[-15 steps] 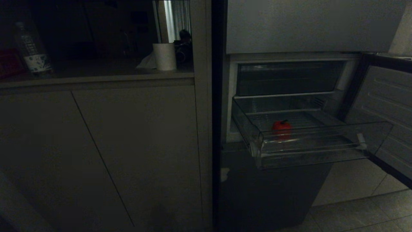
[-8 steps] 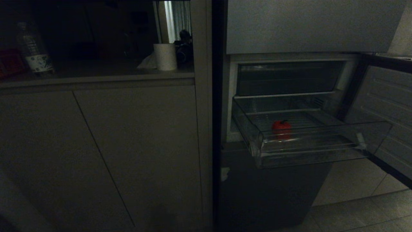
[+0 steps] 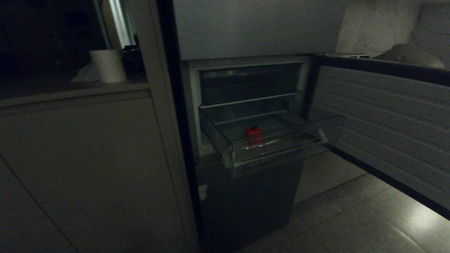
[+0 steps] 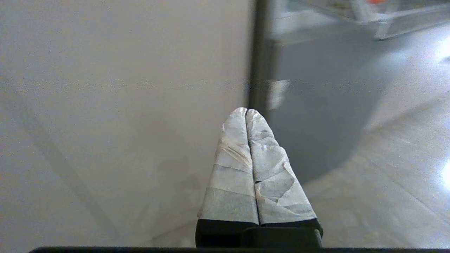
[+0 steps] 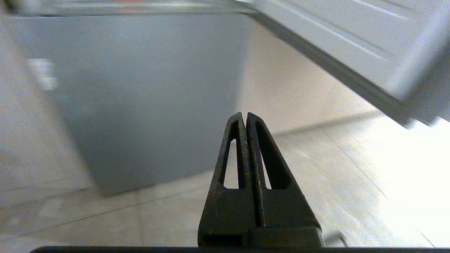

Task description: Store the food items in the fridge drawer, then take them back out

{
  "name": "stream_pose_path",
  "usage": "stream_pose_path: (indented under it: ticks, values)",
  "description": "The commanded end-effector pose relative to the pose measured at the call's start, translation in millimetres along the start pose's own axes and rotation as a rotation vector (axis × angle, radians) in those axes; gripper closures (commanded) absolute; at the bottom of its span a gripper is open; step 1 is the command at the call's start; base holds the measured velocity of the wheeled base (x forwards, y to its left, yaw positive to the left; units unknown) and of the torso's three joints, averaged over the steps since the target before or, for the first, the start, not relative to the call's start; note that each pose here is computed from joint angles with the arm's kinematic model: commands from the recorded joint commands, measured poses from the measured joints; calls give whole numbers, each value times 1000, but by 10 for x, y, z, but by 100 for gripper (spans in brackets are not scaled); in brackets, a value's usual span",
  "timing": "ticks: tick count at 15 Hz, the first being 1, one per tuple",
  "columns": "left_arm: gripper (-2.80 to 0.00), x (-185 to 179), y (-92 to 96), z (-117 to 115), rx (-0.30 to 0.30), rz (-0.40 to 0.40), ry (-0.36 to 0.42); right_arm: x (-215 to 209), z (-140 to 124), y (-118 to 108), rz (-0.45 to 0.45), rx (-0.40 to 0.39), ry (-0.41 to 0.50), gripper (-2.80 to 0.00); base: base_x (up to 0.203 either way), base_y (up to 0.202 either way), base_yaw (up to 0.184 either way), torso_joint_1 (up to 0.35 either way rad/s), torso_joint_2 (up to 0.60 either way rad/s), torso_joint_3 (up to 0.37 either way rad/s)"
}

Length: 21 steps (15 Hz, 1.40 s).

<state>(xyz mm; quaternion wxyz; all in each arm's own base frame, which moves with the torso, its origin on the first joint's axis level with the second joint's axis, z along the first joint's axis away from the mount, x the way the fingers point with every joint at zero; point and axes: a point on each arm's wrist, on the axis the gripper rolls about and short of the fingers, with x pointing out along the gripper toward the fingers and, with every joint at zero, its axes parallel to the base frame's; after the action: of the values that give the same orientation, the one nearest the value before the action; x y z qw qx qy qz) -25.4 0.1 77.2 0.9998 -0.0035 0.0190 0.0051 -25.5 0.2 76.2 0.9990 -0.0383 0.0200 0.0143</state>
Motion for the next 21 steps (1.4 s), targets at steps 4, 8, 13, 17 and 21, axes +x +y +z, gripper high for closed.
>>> stream_pose_path:
  ticks: [4,8,13,17,21]
  values:
    - [0,1,0,0,0,1,2,1,0,0,0,2,2,0,0,10,-177,2,3,3]
    - [0,1,0,0,0,1,2,3,-4,0,2,-2,3,0,0,8,-175,4,3,4]
    - [0,1,0,0,0,1,2,-15,79,-10,-21,-21,6,0,0,4,-76,2,1,-1]
    - [0,1,0,0,0,1,2,207,637,-81,-213,153,152,0,0,0,0,0,0,0]
    - [0,1,0,0,0,1,2,870,993,-289,-363,311,363,0,0,0,0,0,0,0]
